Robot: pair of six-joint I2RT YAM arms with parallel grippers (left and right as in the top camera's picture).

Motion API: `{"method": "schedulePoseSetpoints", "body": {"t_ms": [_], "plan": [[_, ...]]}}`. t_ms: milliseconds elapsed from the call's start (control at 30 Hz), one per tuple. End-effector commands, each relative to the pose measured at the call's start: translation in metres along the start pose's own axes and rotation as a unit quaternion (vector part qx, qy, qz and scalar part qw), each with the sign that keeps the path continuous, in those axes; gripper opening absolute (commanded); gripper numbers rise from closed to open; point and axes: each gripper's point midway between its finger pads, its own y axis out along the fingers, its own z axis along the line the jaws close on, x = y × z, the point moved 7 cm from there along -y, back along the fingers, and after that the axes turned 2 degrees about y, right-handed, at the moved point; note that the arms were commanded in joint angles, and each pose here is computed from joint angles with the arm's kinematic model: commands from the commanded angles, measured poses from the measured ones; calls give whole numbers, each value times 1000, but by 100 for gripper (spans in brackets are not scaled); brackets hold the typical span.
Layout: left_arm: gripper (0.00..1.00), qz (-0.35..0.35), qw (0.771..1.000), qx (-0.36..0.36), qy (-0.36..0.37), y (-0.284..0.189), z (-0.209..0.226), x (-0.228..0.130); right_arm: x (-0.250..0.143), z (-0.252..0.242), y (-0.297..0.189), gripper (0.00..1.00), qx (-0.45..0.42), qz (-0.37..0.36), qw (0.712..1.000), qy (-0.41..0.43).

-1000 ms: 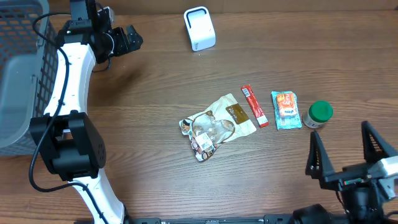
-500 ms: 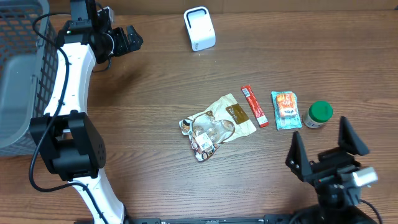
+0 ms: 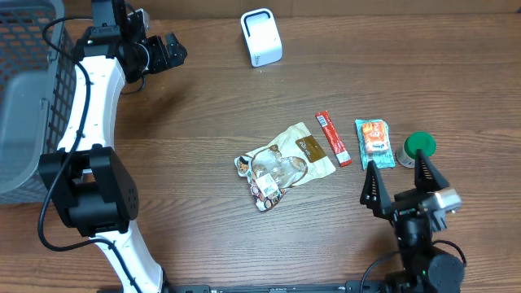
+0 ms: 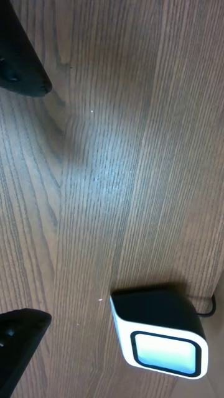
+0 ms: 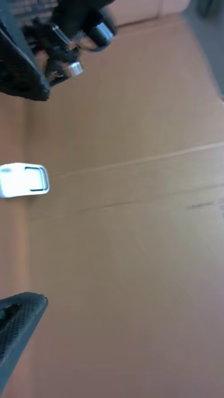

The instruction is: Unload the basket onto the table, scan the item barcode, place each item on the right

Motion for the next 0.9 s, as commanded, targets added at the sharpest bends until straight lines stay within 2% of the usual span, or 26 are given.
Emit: {"method": "schedulePoseSetpoints", "body": {"t_ms": [0,333,867], "plan": [[100,-15,1000,-4,5,-13,-8,5,-14,-5,-1,100,-11,30,999,8],[100,-15,1000,-4,5,-13,-8,5,-63,-18,-12,100,-46,172,984,-13],[100,-15,1000,-4,5,-13,-8,5,-63,-19,-12,100,-48,174,983,-26]]}}
